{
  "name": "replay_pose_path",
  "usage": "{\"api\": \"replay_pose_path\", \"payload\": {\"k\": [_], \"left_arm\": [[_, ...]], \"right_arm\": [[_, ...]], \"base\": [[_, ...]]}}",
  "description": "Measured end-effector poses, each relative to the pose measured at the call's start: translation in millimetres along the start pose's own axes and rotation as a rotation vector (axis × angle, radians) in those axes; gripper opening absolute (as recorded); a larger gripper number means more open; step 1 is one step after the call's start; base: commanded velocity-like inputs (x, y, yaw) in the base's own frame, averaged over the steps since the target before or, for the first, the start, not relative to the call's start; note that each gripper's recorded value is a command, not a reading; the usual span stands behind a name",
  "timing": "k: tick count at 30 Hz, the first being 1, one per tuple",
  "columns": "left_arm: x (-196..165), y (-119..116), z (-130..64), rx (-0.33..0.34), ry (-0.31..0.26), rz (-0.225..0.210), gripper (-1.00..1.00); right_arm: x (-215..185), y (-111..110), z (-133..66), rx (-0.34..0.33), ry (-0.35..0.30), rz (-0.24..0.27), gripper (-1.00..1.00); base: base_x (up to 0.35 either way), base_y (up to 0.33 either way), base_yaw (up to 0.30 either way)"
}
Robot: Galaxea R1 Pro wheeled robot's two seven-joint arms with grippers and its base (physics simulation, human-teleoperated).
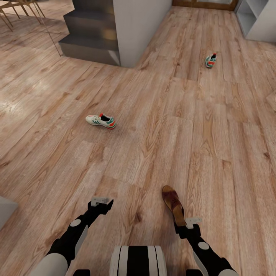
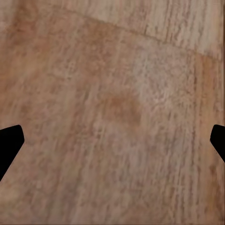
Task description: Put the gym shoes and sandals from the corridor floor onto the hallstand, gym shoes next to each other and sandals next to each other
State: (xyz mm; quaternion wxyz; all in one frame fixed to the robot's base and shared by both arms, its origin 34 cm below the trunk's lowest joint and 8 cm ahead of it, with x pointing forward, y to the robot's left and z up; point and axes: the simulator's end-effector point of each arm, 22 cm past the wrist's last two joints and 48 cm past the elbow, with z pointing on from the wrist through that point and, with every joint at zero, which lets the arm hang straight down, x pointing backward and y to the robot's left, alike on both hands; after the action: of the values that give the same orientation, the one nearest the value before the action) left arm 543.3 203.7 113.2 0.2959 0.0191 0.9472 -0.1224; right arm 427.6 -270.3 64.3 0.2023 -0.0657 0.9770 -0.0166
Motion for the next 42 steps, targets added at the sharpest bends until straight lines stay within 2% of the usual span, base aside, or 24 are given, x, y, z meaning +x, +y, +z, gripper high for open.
{"api": "replay_pose_path", "payload": {"k": [11,17,21,24,28,30,34,38,39,40,42], "left_arm": [[-23,-1,-9.3,-0.007,-0.039,0.005,1.00],[-35,7,-16.3,-0.020,-0.055,0.011,1.00],[-44,22,-23.3,-0.042,-0.069,0.014,1.00],[-51,42,-31.1,-0.069,-0.079,0.026,1.00],[-42,72,-48.4,-0.113,-0.063,0.043,1.00],[-16,87,-64.0,-0.136,-0.029,0.047,1.00],[0,93,-79.1,-0.151,-0.006,0.044,1.00],[33,99,-103.7,-0.172,0.035,0.025,1.00],[37,100,-109.2,-0.178,0.034,0.021,1.00],[51,107,-125.4,-0.201,0.007,0.015,1.00],[56,107,-135.1,-0.209,0.007,0.010,1.00]], "right_arm": [[-38,-2,-9.1,0.001,-0.108,-0.006,-1.00],[-53,-3,-14.6,0.003,-0.142,-0.007,-1.00],[-62,-4,-18.6,0.004,-0.161,-0.007,-1.00],[-69,-4,-21.6,0.006,-0.177,-0.007,-1.00],[-77,-6,-25.6,0.009,-0.194,-0.006,-1.00],[-80,-7,-27.7,0.011,-0.200,-0.005,-1.00],[-85,-8,-33.7,0.012,-0.206,-0.005,-1.00],[-89,-10,-41.3,0.015,-0.204,-0.005,-1.00],[-90,-12,-43.3,0.018,-0.204,-0.004,-1.00],[-83,-29,-48.5,0.058,-0.204,0.003,-1.00],[-83,-30,-54.8,0.062,-0.213,-0.005,-1.00]], "base": [[0.000,0.000,0.000],[0.000,0.000,0.000],[0.000,0.000,0.000],[0.000,0.000,0.000],[0.000,0.000,0.000],[0.000,0.000,0.000],[0.000,0.000,0.000],[0.000,0.000,0.000],[0.000,0.000,-0.060],[0.000,0.000,-0.066],[0.000,0.000,-0.074]]}}
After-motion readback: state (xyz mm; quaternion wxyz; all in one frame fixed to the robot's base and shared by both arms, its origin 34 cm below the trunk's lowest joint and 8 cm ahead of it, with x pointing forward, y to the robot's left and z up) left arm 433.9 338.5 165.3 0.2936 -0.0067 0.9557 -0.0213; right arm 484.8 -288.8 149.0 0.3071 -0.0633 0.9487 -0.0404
